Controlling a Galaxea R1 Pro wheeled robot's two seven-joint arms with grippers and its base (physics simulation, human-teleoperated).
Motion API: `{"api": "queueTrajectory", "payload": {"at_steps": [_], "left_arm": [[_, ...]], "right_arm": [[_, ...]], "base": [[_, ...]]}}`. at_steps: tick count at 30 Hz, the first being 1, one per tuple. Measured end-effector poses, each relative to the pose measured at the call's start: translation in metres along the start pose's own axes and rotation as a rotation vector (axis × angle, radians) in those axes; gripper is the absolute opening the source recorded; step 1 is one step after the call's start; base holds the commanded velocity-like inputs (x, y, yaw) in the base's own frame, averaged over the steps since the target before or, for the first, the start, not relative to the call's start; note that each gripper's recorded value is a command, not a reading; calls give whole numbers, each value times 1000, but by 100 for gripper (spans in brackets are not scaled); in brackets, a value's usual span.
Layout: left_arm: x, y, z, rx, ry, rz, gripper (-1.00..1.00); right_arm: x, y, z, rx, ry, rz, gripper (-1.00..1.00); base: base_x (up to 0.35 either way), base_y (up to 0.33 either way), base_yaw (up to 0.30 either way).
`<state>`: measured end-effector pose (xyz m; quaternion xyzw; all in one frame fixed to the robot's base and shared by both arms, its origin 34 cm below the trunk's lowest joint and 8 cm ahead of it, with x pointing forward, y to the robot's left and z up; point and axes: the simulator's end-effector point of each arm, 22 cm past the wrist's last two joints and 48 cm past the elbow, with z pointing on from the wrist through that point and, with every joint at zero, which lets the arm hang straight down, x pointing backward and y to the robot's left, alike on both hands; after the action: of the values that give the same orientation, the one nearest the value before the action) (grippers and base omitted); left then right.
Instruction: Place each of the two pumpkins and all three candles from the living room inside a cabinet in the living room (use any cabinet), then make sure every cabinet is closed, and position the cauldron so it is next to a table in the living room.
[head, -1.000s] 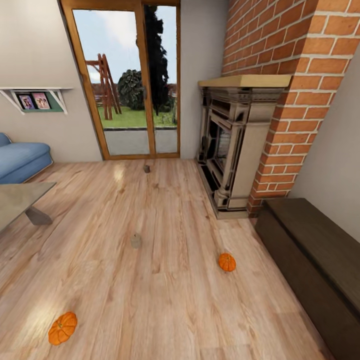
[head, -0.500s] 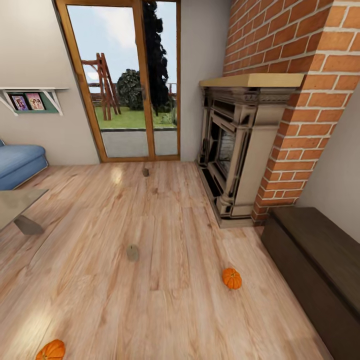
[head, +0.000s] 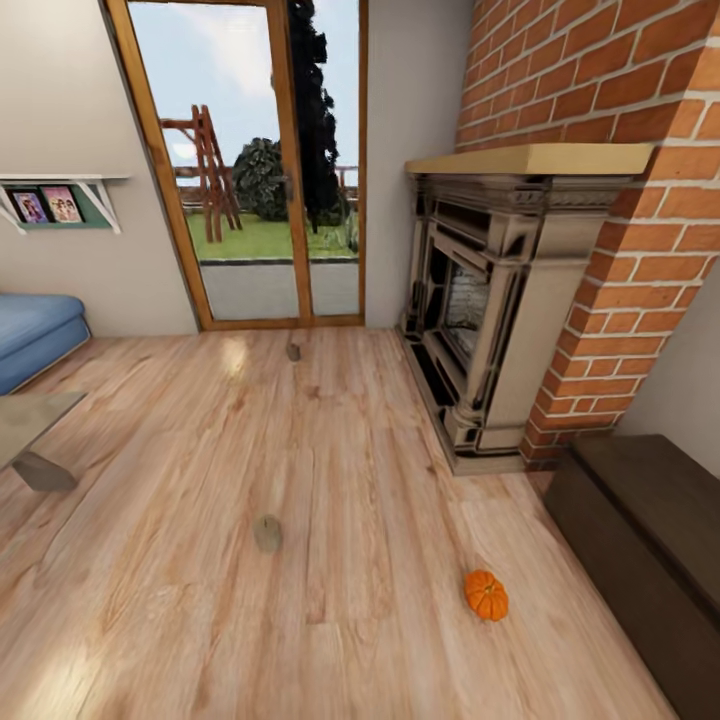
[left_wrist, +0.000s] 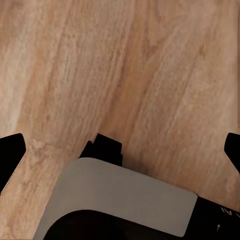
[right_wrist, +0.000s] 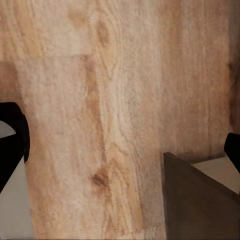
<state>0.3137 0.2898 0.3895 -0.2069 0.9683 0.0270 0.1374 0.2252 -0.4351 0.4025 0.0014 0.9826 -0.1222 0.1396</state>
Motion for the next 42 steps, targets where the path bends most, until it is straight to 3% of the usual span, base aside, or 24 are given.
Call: {"api": "queueTrajectory", "payload": {"at_steps": [7, 20, 42], "left_arm": [[0, 0, 0, 1, -2, 3, 100], [-5, 0, 0, 2, -26, 2, 100], [-6, -4, 0, 12, -32, 31, 100]], "right_arm": [[5, 0, -1, 0, 11, -6, 100], [8, -1, -1, 1, 17, -7, 100], [9, -1, -1, 3, 20, -3, 100]], "base": [[172, 13, 29], [97, 1, 212], [101, 28, 5]]}}
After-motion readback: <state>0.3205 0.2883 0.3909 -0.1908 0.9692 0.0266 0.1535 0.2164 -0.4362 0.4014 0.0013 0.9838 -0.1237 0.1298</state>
